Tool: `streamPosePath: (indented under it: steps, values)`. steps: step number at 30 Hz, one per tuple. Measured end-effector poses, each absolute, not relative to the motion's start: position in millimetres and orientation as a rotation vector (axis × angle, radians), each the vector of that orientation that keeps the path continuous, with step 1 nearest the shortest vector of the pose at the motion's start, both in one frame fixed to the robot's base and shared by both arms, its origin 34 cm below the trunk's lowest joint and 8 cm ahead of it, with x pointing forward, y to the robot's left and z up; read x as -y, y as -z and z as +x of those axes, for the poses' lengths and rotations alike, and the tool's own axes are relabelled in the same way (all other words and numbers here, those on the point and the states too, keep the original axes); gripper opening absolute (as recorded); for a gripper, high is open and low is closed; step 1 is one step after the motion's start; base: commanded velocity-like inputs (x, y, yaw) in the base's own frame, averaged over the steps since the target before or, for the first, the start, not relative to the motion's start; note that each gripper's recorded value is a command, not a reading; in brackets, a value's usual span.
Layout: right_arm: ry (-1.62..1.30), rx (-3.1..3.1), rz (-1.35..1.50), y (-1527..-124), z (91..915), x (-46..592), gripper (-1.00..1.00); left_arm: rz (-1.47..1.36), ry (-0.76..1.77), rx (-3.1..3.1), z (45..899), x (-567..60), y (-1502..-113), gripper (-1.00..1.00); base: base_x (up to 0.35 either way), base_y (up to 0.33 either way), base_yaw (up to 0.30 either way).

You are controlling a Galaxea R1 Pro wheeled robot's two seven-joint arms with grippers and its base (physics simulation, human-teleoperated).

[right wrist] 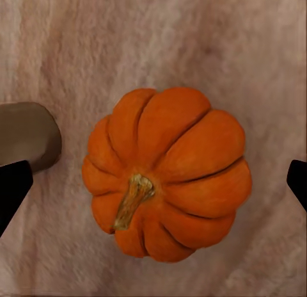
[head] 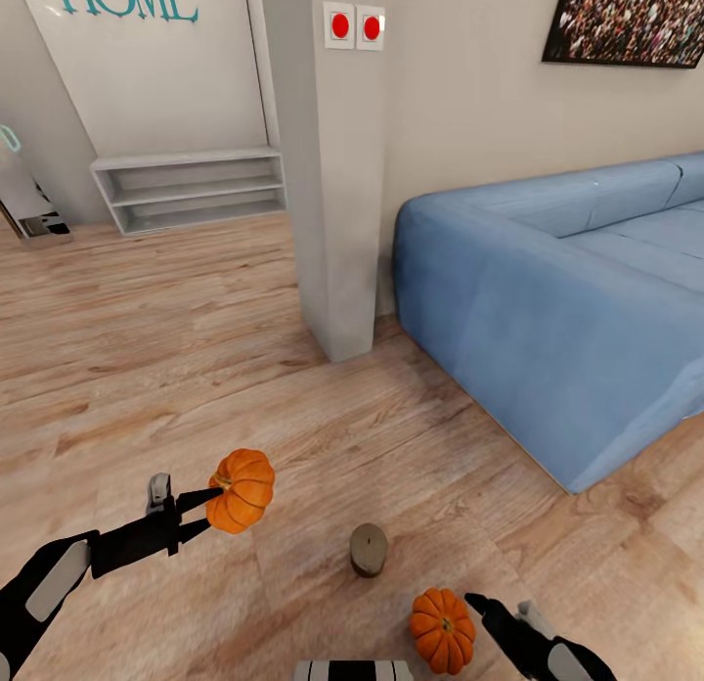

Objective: Place each of the two pumpkins and all three candles from the living room inside a cabinet in the living room (use any cabinet), then make sure every cabinet is closed, and position the cauldron so it is next to a table in the living room.

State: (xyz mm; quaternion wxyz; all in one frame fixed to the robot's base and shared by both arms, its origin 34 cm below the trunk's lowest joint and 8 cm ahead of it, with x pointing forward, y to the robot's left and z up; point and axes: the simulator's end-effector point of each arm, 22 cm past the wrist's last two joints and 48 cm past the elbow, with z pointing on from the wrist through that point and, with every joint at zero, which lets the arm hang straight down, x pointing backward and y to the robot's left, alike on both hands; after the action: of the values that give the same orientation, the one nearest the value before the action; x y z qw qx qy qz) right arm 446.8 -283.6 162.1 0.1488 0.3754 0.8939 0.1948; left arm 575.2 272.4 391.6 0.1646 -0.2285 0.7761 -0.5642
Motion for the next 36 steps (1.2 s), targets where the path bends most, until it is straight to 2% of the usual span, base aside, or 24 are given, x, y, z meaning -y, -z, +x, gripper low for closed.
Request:
streamPosePath:
  steps: [8,26,36]
  values:
    - [-0.508,-2.606,0.955,-169.1,475.6,274.7,1.00,-0.649,1.608,-2.215,574.8,-271.4,-391.0,-1.00,0.000,0.000,0.000]
    - [-0.264,-2.670,1.042,-155.3,464.6,306.5,1.00,-0.658,1.603,-2.227,573.2,-272.4,-384.1,-1.00,0.000,0.000,0.000]
    - [-0.242,-2.687,1.051,-148.2,457.9,308.3,1.00,-0.678,1.607,-2.231,572.0,-272.7,-376.9,-1.00,0.000,0.000,0.000]
